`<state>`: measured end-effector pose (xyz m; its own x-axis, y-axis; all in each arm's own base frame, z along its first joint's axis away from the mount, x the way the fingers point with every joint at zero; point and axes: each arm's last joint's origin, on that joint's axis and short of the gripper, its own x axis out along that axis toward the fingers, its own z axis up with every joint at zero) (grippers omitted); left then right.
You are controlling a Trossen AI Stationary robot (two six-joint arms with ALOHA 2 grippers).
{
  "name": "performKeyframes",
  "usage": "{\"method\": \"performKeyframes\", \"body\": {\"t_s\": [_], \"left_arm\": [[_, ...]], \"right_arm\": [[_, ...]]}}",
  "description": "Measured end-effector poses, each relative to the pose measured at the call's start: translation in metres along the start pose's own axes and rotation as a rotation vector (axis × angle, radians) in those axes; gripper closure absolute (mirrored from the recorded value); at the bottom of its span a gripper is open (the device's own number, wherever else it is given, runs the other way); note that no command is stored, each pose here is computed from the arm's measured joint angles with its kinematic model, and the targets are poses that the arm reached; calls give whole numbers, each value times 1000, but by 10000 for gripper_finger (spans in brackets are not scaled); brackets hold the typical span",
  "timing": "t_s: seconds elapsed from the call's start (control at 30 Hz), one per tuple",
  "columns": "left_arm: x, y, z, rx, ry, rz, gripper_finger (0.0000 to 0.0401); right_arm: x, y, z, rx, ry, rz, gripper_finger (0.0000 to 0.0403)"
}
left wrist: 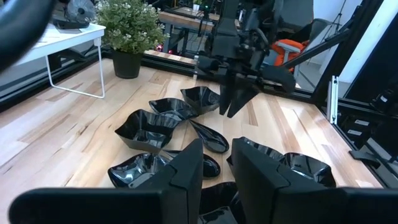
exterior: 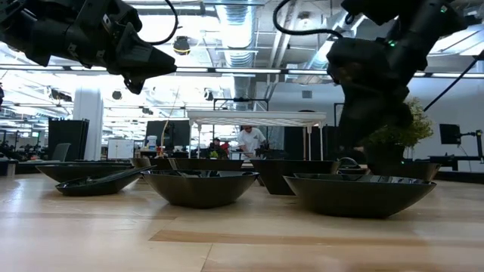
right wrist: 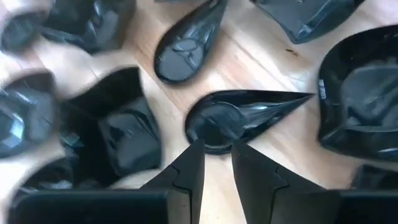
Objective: Pick & Place Mini shaped plates
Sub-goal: Stack the drop shaped plate on top of the drop shaped plate on the shelf
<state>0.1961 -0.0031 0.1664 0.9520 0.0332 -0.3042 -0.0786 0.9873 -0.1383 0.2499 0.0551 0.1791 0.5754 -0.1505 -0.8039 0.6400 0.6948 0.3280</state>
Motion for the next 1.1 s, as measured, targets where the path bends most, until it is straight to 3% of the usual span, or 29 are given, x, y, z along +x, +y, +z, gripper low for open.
{"method": "performKeyframes", "body": {"t_s": [0.13, 0.43, 1.1], "left_arm": [[0, 0, 0, 2, 1, 0, 313], [0, 0, -1, 2, 5, 1, 313], [0, 0, -1, 1, 5, 1, 313]], "right_arm": [[0, -7, 8, 142, 11, -20, 326], [9, -18, 13, 217, 53, -78, 326], [12, -19, 13, 238, 49, -86, 326]]}}
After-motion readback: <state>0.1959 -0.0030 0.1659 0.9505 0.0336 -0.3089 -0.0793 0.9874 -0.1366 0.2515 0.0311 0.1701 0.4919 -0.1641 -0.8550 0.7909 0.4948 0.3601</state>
